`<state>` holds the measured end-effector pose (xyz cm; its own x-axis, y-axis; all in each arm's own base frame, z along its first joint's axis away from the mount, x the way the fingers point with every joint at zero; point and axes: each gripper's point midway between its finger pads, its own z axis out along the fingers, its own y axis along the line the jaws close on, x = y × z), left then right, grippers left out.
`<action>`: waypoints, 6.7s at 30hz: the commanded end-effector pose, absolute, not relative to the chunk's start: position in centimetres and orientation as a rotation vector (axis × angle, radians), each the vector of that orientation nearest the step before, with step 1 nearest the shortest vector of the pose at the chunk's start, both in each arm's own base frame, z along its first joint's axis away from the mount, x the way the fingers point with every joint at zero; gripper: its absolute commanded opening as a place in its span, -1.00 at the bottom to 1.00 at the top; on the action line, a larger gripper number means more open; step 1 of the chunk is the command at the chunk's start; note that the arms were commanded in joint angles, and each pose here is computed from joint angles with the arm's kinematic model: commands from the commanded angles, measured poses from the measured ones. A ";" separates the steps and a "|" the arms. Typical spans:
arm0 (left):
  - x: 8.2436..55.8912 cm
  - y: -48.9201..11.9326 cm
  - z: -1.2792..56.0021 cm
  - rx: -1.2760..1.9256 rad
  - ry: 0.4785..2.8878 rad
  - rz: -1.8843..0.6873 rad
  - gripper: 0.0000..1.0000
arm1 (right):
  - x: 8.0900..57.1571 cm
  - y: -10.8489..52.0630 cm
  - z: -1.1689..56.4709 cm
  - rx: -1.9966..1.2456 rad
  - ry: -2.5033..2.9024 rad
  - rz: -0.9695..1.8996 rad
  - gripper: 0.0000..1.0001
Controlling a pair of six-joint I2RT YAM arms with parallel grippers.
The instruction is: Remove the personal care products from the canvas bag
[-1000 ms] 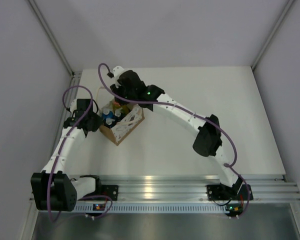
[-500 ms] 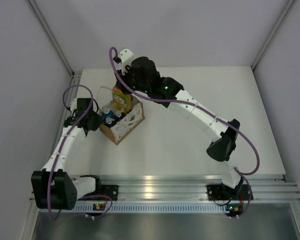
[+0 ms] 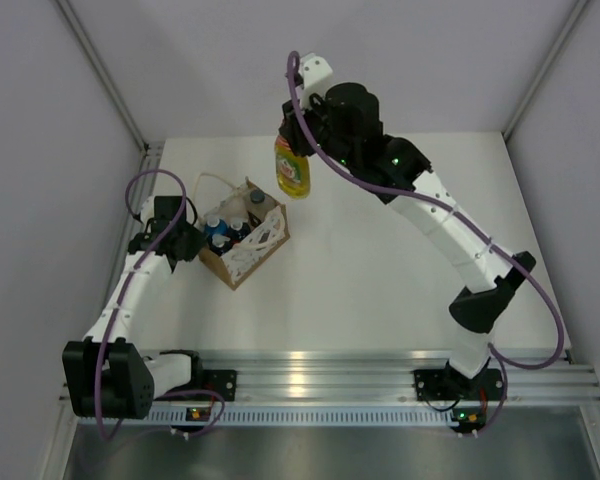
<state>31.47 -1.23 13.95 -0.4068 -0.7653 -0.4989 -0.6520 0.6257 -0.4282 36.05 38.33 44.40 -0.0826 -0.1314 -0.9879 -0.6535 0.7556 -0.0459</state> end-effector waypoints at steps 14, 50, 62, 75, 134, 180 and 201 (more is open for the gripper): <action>30.5 -1.0 13.2 -1.104 2.194 -0.194 -1.00 | 43.3 26.7 42.3 -0.286 1.613 0.395 -1.00; 30.0 -0.6 14.2 -1.047 2.199 -0.164 -1.00 | 35.6 36.6 35.7 -0.787 1.680 0.697 0.58; 29.8 -0.3 14.3 -1.003 2.219 -0.130 -1.00 | 30.2 47.1 30.8 -1.117 1.699 0.748 0.33; 30.0 -0.9 13.9 -0.984 2.256 -0.157 -1.00 | 32.3 50.4 25.2 -1.183 1.768 0.711 0.20; 30.7 -0.9 14.2 -0.982 2.257 -0.156 -1.00 | 34.2 49.6 32.7 -1.029 1.665 0.684 -1.00; 30.0 -0.9 13.9 -1.006 2.252 -0.162 -1.00 | 36.3 32.3 44.7 -0.676 1.636 0.540 -1.00; 29.5 -1.2 13.9 -1.012 2.244 -0.193 -1.00 | 38.7 32.4 31.6 -0.678 1.763 0.525 -1.00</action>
<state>30.46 -1.22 14.12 -0.4751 -0.7057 -0.5256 -0.6072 0.6952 -0.3847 36.41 31.64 22.67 -0.4206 -0.3710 -0.8279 -0.6818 0.7313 0.0186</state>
